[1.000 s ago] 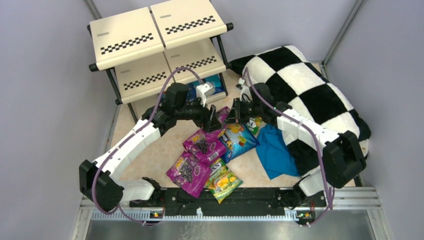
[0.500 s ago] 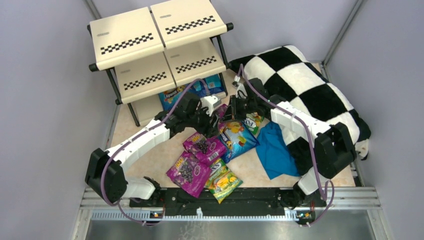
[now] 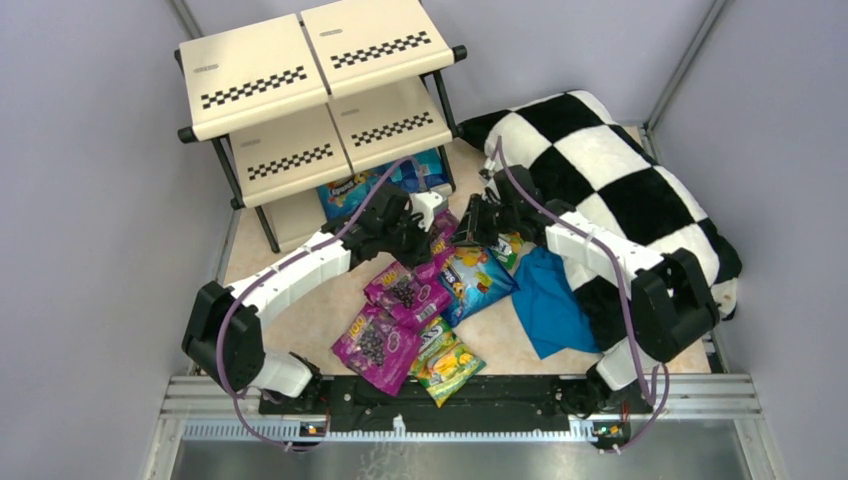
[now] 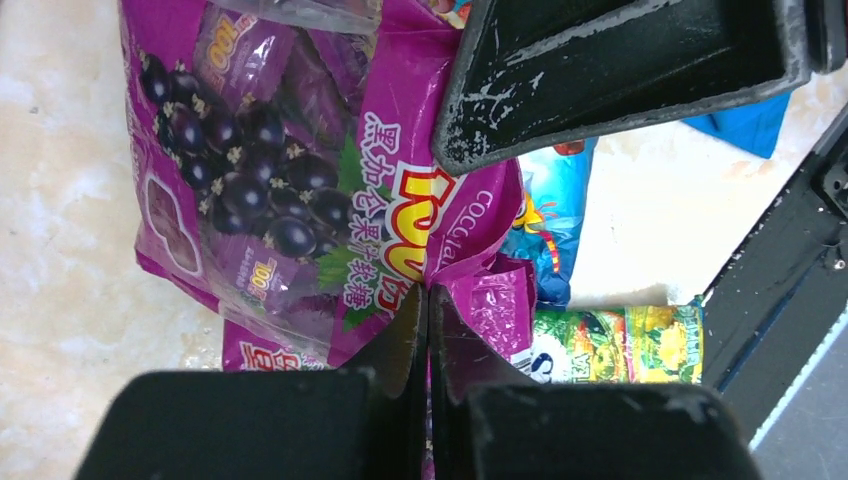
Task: Place and organize the candy bags onto the shelf
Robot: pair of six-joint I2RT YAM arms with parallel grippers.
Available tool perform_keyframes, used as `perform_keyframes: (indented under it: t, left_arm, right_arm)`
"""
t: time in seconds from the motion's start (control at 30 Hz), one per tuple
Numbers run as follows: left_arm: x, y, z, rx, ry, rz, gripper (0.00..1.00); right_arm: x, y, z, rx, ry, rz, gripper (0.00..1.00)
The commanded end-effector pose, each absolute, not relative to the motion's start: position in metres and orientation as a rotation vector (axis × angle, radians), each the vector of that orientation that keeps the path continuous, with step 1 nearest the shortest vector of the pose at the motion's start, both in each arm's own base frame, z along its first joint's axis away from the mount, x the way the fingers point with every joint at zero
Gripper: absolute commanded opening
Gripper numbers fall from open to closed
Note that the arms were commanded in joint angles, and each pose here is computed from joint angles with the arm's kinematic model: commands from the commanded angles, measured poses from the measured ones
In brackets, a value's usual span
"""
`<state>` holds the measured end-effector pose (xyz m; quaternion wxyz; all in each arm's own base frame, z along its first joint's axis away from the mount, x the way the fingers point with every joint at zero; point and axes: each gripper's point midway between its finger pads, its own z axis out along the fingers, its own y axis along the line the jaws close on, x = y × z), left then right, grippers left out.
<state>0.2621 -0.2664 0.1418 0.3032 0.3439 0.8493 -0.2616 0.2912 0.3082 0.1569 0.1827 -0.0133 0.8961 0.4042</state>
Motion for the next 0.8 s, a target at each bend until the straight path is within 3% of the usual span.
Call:
perform_keyframes:
  t: [0.0,0.07,0.17,0.23,0.5,0.77]
  left_arm:
    - [0.242,-0.272,0.14,0.931,2.298,-0.787,0.0]
    - [0.241,-0.275,0.143,0.926,2.286,-0.811,0.0]
    - [0.24,-0.277,0.146,0.918,2.283,-0.835,0.0]
    - [0.24,-0.279,0.148,0.913,2.28,-0.848,0.0]
    - [0.239,-0.283,0.155,0.918,2.246,-0.883,0.0]
    - [0.239,-0.282,0.163,0.923,2.205,-0.884,0.0]
  right_arm:
    - [0.308,0.306,0.215,0.11,2.272,1.246,0.19]
    - [0.308,0.3,0.214,0.187,2.249,1.237,0.37]
    - [0.309,0.288,0.204,0.328,2.248,1.188,0.73]
    - [0.305,0.286,0.189,0.468,2.273,1.181,0.85]
    - [0.288,0.307,0.151,0.683,2.334,1.157,0.88]
    - [0.288,0.289,0.133,0.815,2.345,1.03,0.97]
